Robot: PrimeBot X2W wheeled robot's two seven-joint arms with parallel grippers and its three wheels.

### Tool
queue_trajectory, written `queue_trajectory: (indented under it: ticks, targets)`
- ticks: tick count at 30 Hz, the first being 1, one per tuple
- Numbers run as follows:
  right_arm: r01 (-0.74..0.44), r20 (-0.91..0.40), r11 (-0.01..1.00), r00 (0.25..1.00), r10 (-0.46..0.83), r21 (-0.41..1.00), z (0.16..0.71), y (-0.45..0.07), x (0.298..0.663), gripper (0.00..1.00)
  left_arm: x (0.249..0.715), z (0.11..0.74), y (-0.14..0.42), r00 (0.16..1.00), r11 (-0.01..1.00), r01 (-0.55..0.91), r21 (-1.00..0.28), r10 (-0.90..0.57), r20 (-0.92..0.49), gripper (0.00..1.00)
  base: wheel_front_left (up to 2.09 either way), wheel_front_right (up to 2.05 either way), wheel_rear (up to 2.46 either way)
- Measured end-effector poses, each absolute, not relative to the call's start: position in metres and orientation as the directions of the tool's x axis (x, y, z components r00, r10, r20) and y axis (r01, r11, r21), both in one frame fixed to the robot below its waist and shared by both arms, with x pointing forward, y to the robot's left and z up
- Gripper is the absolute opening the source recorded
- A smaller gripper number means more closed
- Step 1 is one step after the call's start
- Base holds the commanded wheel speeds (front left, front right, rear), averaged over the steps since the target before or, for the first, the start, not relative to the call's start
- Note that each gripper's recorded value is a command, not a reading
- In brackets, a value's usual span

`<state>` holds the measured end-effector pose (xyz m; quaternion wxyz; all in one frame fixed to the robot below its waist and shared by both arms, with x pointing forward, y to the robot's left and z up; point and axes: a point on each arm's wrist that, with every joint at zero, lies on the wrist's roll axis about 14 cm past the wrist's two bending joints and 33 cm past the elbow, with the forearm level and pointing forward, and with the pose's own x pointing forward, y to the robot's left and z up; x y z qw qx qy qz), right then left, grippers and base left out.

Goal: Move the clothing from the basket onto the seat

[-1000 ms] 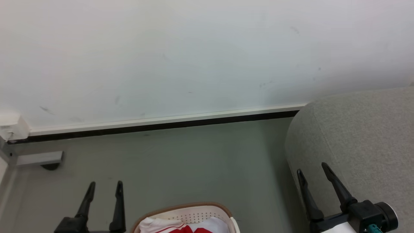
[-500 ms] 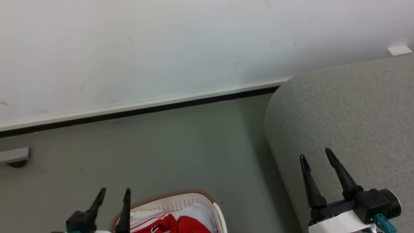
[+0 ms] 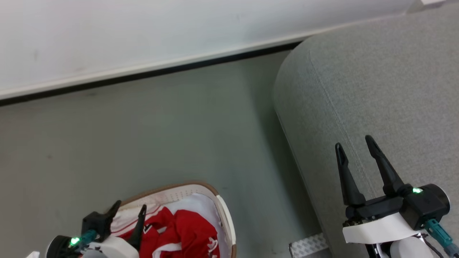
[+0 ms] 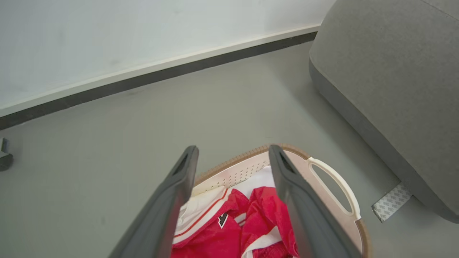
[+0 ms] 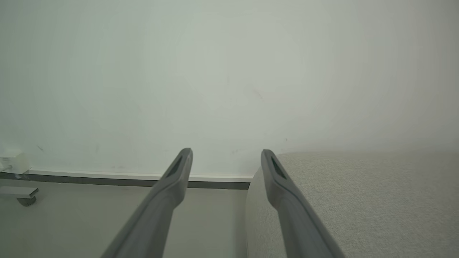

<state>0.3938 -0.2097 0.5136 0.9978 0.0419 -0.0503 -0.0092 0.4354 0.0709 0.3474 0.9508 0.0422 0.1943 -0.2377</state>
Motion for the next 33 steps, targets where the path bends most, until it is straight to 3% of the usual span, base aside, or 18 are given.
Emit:
queue_trajectory:
  ticks: [6,17,22,33]
  targets:
    - [0.019,0.078,0.998,0.997,-0.024,0.064,0.504,-0.214,0.412,1.0,0.429,0.29,0.06,0.692,0.852,0.52,-0.062,-0.463,-0.554,1.0,0.0,0.0,0.0]
    - [-0.003,0.033,1.0,0.999,0.003,0.007,0.475,-0.214,0.454,1.0,0.396,0.203,0.04,0.395,0.721,0.678,-0.144,-0.522,-0.756,1.0,0.0,0.0,0.0]
    - [0.014,0.016,1.0,1.0,-0.014,0.01,0.463,-0.221,0.462,1.0,0.387,0.177,0.036,0.287,0.631,0.762,-0.145,-0.53,-0.798,1.0,0.0,0.0,0.0]
    - [0.072,-0.034,0.997,0.997,-0.072,0.018,0.439,-0.241,0.466,1.0,0.389,0.142,-0.005,0.151,0.475,0.857,-0.197,-0.598,-0.787,1.0,0.0,0.0,0.0]
